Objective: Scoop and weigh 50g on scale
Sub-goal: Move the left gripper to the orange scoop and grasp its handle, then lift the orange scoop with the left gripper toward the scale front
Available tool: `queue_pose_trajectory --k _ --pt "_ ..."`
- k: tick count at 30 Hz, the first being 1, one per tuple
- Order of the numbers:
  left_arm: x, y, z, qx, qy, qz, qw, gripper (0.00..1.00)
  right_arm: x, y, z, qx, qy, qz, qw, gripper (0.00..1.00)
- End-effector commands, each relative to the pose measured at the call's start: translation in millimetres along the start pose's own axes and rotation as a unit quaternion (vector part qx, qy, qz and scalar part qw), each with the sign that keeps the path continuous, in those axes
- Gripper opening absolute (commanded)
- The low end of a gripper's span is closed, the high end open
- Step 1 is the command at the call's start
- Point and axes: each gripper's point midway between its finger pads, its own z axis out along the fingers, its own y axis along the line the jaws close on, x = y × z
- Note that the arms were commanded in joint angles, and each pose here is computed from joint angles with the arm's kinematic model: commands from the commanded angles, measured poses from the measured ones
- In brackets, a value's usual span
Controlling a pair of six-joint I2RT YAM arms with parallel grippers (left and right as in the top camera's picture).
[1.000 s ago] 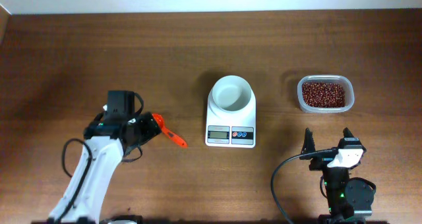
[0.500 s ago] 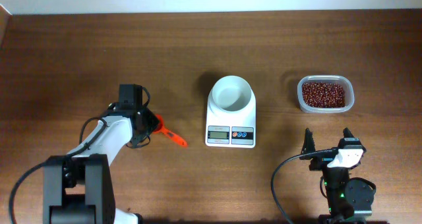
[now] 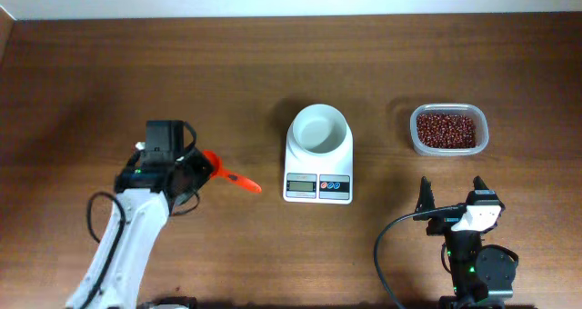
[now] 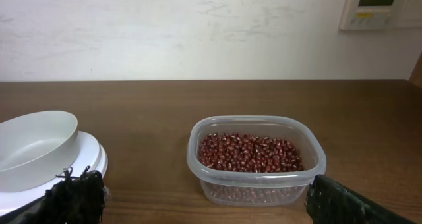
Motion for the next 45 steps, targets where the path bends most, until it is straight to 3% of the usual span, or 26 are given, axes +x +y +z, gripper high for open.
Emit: queue_pose_trajectory --k 1,5,21,36,43,45 --pt "9.8 -5.1 -19.7 0.027 0.008 0.004 1.000 0.00 2.9 -0.6 0.2 0.003 0.002 0.001 1.000 0.99" --pt "20.7 -5.0 -29.2 0.038 0.026 0.032 0.998 0.00 2.8 -0.6 0.2 0.003 0.002 0.001 1.000 0.99" --pt "38.0 8.6 -66.7 0.044 0.020 0.034 0.998 0.00 2.9 -0.6 0.2 0.003 0.002 0.001 1.000 0.99" --pt "69.7 -8.8 -66.1 0.022 0.024 -0.035 0.999 0.00 3.0 -0.6 0.2 0.003 0.002 0.001 1.000 0.99" --pt "76.0 -7.4 -66.1 0.014 0.029 -0.026 0.999 0.00 3.0 -0.6 0.2 0.003 0.002 0.001 1.000 0.99" --pt "81.0 0.6 -66.4 -0.004 0.039 -0.064 0.997 0.00 2.9 -0.6 0.2 0.003 0.002 0.001 1.000 0.99"
